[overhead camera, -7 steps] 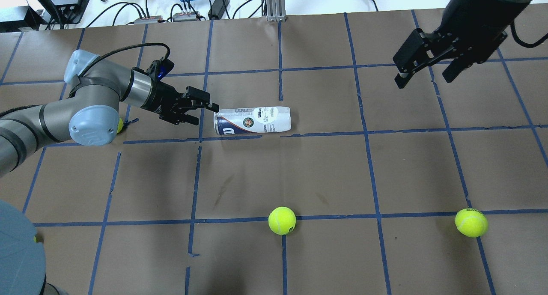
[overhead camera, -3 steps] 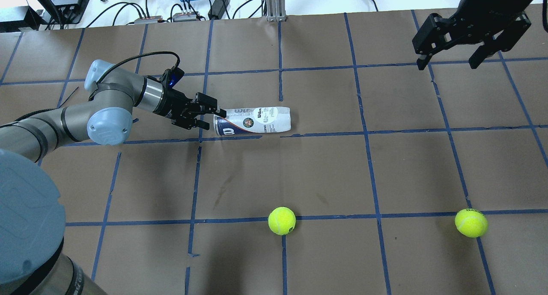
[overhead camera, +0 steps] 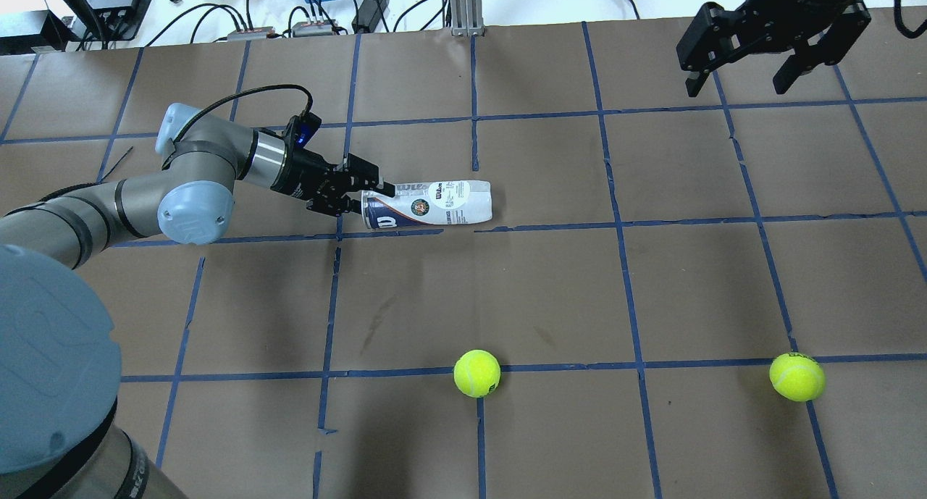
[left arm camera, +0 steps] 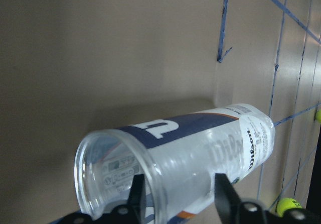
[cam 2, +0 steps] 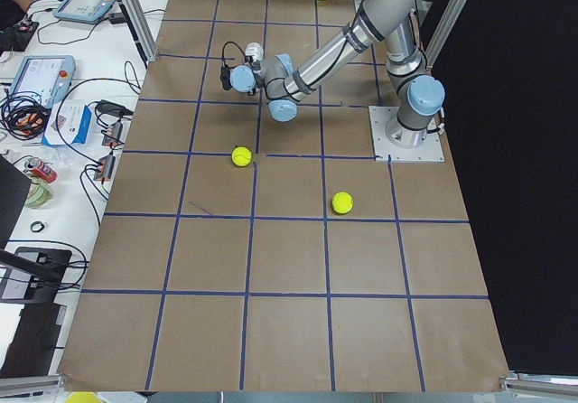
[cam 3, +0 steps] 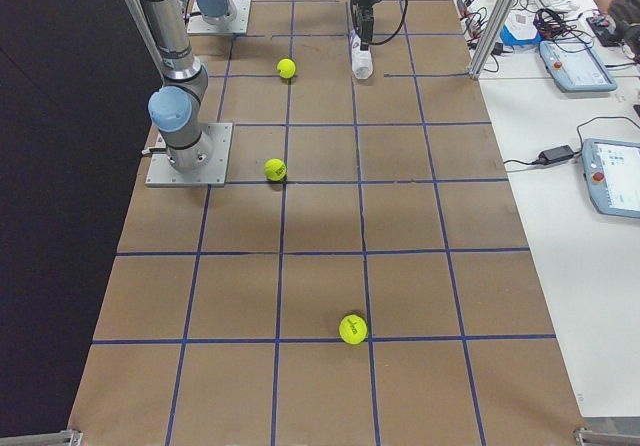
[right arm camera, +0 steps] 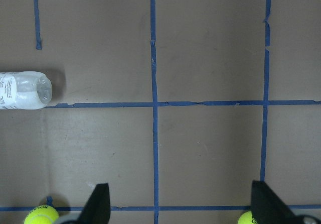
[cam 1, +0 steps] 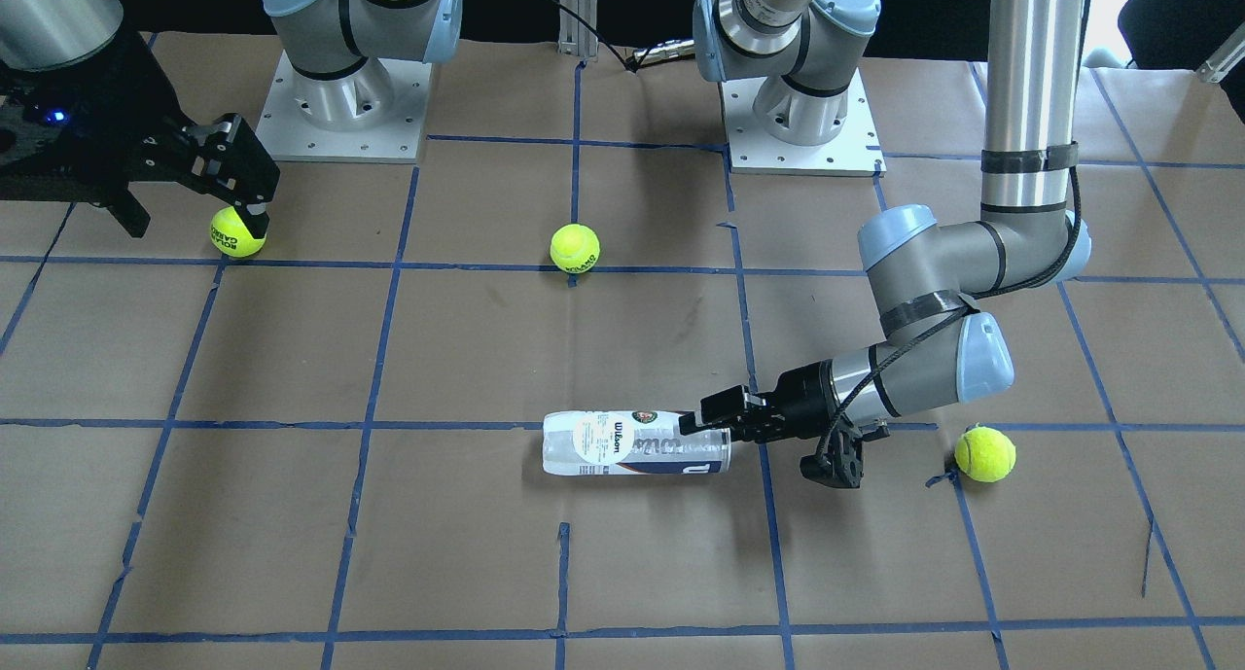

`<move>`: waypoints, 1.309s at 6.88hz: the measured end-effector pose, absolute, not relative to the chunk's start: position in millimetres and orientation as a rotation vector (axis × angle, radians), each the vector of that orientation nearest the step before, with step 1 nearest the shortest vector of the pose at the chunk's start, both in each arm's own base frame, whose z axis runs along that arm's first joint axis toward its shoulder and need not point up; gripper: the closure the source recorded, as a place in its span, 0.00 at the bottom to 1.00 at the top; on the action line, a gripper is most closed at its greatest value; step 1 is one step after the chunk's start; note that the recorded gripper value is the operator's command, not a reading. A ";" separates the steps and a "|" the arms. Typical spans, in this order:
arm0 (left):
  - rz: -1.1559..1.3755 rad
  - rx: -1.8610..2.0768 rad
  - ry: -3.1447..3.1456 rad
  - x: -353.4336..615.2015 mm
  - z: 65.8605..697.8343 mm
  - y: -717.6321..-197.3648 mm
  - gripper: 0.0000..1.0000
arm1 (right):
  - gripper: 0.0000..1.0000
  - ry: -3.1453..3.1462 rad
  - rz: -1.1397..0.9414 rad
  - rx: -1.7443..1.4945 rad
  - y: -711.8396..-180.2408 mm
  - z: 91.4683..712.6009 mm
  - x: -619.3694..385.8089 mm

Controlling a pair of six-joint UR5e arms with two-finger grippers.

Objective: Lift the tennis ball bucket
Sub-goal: 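Close the left gripper on the can's rim and lift it, then swing the can upright with the left gripper, farther from the robot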

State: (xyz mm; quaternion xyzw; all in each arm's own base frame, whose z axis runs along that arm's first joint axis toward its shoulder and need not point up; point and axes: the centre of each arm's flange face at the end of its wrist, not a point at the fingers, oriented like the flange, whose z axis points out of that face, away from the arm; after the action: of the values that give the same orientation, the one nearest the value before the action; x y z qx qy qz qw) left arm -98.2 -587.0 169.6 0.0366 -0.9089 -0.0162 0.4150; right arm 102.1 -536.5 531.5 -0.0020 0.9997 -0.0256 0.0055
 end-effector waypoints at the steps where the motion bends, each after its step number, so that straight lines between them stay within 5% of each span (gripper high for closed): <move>1: -0.032 0.103 -2.270 -100.7 177.1 -587.5 0.92 | 0.00 3.131 -0.080 -0.021 -540.2 529.5 114.0; 9: 0.193 0.296 -2.449 -178.1 395.7 -649.5 1.00 | 0.00 3.132 -0.045 -0.022 -539.2 518.4 122.0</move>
State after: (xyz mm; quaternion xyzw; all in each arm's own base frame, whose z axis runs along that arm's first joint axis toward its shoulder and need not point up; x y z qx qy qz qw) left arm -178.1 -649.5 395.7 0.1129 -0.9353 0.0736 0.3273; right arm 122.0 -539.2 518.4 -0.0069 0.9999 -0.0143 0.0047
